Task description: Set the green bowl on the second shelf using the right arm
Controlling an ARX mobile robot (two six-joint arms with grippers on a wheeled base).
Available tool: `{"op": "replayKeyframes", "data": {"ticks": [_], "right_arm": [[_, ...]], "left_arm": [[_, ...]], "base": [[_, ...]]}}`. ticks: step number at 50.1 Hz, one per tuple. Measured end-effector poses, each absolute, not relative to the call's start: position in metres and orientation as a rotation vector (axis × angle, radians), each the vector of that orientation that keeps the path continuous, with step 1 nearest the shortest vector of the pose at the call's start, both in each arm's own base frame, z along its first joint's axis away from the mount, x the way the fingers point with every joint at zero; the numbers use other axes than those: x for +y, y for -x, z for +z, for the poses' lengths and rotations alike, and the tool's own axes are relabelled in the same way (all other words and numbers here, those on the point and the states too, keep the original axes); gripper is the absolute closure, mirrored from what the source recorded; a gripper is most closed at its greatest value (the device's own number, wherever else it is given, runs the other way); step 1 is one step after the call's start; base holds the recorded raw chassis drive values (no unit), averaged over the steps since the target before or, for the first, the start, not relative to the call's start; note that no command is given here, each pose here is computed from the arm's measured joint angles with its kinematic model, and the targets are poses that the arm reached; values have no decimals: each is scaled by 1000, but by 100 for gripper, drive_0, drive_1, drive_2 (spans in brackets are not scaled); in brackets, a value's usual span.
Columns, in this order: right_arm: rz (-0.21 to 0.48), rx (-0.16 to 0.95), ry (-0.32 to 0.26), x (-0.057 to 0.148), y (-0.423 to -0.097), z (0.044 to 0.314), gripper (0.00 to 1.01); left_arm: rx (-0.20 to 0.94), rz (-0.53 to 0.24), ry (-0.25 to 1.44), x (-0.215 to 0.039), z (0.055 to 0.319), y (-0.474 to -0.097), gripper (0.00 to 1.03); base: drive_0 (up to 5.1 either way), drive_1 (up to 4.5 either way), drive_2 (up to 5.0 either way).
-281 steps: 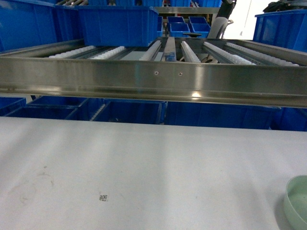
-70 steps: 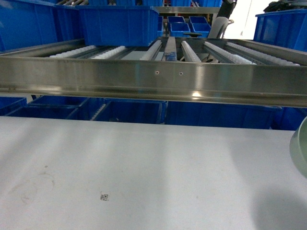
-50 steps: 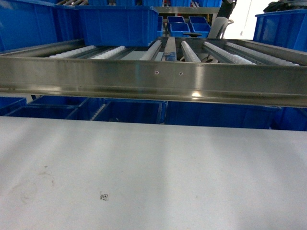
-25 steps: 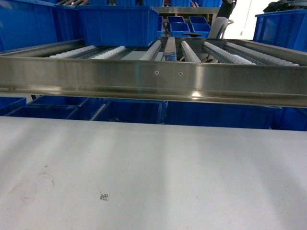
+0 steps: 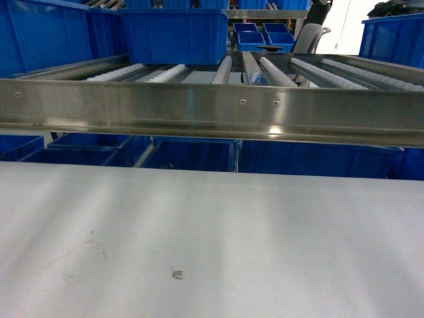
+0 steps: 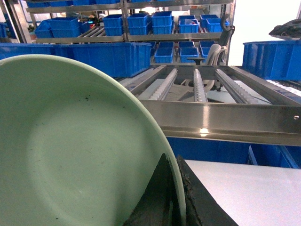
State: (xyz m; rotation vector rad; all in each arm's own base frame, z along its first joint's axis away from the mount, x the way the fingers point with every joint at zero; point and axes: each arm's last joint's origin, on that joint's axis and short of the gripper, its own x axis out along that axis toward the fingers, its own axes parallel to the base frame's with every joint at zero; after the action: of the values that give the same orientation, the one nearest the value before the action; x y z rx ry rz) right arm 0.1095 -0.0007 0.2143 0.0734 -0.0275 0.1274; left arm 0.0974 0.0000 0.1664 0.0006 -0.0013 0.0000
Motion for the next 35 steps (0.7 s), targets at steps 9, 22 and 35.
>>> {"op": "replayKeyframes", "data": {"ticks": [9,22,35], "right_arm": [[127,-28,-73,-1,-110,214,99],[127,-29,-73,-1,-110,214,99],[127,-28,-73,-1,-110,214,99]], "left_arm": [[-1,0,-1,0,166,-97,5],[-1,0,0,0,166,-97,5],[-1,0,0,0,166,-97,5]], "base": [[-222,109,109],[-501,245,245],[-499,247,247]]}}
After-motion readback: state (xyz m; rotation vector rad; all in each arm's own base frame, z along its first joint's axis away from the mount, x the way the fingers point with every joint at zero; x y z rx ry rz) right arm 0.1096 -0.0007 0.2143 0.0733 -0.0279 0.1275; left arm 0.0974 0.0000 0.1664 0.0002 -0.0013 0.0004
